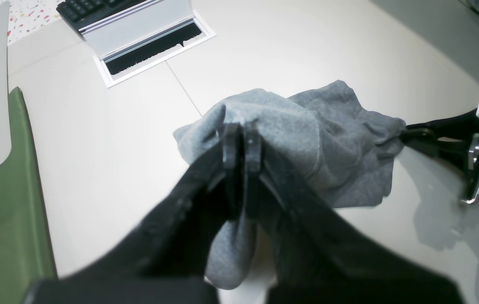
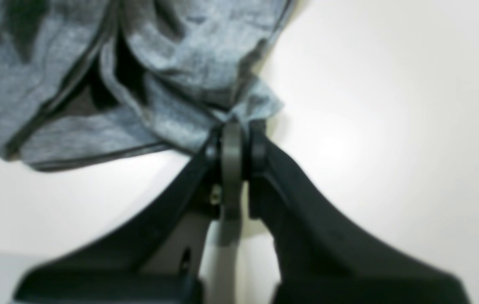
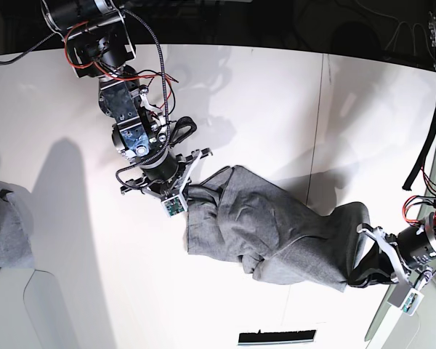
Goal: Layout the t-shirt on the table in an organized manner, then fold the t-shirt properly
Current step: 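Lift and pull the shirt apart, stretching it between both grippers, then release the shirt and regrasp a bunched fold with the right gripper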
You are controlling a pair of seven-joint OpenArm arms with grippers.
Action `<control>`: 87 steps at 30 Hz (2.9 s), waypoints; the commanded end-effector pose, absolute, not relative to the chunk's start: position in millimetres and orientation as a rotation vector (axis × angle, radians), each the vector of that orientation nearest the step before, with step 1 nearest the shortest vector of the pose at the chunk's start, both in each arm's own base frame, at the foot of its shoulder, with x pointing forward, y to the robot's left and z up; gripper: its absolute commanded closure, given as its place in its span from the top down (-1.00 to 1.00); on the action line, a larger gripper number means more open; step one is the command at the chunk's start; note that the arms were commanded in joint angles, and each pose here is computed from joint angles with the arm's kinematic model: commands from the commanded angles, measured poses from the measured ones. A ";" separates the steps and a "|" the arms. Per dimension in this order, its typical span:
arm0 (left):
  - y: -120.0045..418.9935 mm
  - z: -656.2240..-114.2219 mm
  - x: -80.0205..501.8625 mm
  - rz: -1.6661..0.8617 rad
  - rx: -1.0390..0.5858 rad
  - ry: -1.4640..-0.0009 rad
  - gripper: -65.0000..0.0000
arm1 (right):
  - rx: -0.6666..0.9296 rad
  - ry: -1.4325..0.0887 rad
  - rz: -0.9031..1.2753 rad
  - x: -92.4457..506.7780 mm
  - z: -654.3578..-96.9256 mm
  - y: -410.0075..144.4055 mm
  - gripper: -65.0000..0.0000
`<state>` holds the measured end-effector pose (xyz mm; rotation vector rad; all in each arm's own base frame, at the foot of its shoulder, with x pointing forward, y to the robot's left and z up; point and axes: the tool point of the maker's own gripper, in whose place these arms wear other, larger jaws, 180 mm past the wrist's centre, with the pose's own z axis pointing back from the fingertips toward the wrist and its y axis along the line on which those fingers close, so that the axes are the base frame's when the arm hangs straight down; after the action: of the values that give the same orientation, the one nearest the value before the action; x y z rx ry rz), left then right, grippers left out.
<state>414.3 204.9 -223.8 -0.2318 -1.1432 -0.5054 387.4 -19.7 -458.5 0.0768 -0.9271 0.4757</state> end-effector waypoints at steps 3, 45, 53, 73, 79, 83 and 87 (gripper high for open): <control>218.1 -193.6 420.5 -0.522 -0.193 -1.211 -1.00 | -0.037 -1.028 0.438 420.6 -425.8 -42.8 -1.00; 223.2 -290.7 286.2 -0.316 -0.633 -0.813 -0.08 | 0.028 -1.026 -0.005 361.1 -394.3 -163.9 -0.25; 226.8 -294.5 286.5 -0.324 -0.601 -0.806 -0.08 | 0.438 -1.079 0.082 381.7 -365.8 -32.0 -0.01; 267.1 -329.2 290.9 -0.224 -0.475 -0.789 -0.08 | 0.533 -1.116 0.417 406.0 -367.0 109.0 -1.00; 274.1 -338.3 287.8 -0.191 -0.474 -0.767 -0.08 | 0.494 -1.192 0.464 418.6 -304.2 104.2 -1.00; 274.1 -338.2 287.8 -0.191 -0.475 -0.767 -0.08 | 0.436 -1.220 0.444 424.0 -260.0 78.9 -1.00; 274.0 -337.8 288.3 -0.190 -0.476 -0.770 -0.08 | 0.340 -1.254 0.382 427.1 -232.6 27.5 -1.00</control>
<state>277.6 268.8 -354.9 -0.4795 -0.7156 -0.1785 420.9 27.6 -251.2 0.3354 -1.1939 0.3870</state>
